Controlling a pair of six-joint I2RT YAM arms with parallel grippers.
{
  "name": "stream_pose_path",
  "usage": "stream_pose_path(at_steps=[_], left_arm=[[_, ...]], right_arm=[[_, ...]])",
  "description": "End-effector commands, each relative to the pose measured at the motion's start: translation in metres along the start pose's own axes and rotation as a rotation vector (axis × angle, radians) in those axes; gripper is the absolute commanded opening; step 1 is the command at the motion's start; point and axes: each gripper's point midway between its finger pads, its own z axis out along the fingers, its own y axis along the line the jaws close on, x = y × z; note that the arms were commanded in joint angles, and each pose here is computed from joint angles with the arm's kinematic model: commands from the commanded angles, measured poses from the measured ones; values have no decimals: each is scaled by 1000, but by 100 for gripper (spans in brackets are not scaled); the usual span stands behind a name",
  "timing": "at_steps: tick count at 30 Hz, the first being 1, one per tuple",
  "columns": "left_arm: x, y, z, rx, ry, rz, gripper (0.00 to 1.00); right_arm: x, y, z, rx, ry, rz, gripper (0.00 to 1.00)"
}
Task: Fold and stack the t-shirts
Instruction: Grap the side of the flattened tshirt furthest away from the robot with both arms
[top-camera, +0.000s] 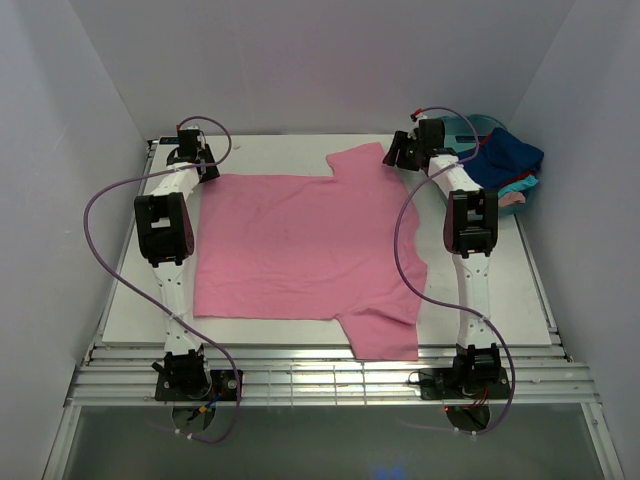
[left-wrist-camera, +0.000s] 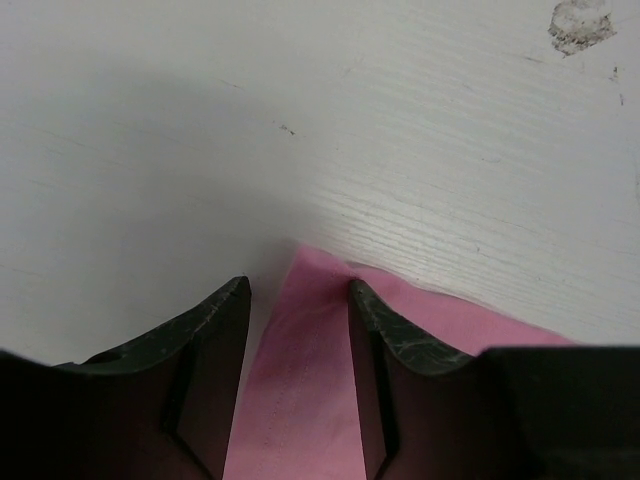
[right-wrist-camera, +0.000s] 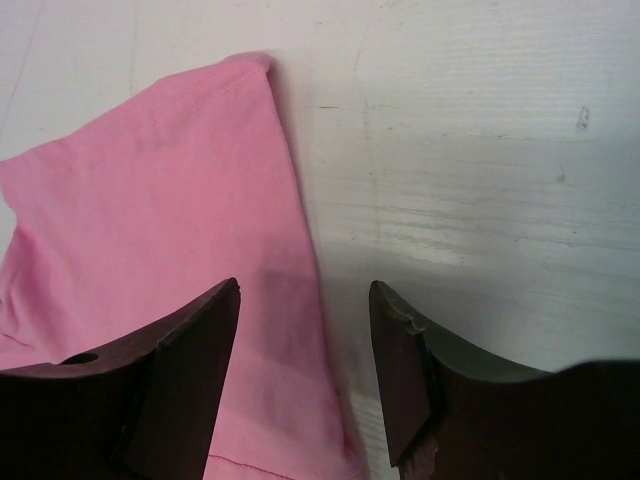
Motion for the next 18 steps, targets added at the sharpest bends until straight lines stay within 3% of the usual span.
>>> stream_pose_path(at_steps=[1, 13, 18], left_arm=[[-2, -3, 0, 5, -4, -7, 54], [-6, -7, -3, 27, -8, -12, 48], [-6, -7, -2, 30, -7, -13, 37]], right_arm=[[17, 14, 11, -67, 42, 41, 60], [34, 44, 24, -99, 61, -10, 37], [31, 38, 23, -32, 38, -41, 24]])
